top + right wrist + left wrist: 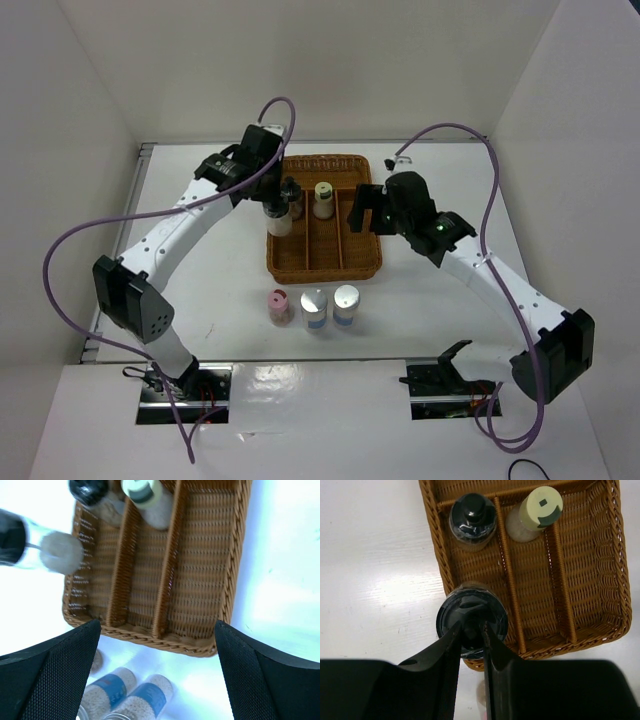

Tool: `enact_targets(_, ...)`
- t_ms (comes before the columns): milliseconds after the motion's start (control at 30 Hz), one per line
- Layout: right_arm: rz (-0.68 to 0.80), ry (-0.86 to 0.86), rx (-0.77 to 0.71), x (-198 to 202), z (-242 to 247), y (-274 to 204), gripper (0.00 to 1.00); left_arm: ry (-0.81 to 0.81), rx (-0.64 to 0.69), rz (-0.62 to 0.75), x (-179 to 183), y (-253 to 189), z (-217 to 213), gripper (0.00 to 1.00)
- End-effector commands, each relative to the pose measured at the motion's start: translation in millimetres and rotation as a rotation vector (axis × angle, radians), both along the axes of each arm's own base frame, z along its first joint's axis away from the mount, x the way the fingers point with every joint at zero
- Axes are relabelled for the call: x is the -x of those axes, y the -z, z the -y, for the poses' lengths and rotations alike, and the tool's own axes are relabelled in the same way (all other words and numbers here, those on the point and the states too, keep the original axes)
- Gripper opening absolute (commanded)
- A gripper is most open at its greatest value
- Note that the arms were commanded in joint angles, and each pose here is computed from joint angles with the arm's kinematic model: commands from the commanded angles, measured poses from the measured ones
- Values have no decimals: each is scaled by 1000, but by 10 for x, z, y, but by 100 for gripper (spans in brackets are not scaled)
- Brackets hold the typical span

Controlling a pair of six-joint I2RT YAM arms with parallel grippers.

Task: Organize the condiment bottles

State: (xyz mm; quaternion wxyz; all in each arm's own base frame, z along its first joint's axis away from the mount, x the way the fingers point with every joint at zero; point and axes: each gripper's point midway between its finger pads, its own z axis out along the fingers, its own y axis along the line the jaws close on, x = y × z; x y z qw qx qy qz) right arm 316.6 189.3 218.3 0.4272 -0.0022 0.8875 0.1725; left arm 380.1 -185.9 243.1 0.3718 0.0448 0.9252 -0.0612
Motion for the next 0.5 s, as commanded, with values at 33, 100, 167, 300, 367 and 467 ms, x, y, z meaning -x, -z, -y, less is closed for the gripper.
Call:
enact_targets(33,70,-14,-20,-93,-10,-137,98,63,62,127,-305,-284,246,20)
enact_targets(100,60,-14,-14,-103,-16,-98,98,78,71,113,-334,-211,305,20)
enact_targets(167,60,-14,-14,-103,-16,-98,98,78,70,111,-378,-148,330,20)
enact_targets(300,69,-53,-34,-50,-61,-162,98,78,58,88,-458,59,375,20)
enact_targets(367,90,-94,-57,-3,-109,-232,98,71,50,89,-495,101,374,20)
enact_targets(467,116,-175,-60,90,-186,-288,98,52,26,81,-541,211,348,20)
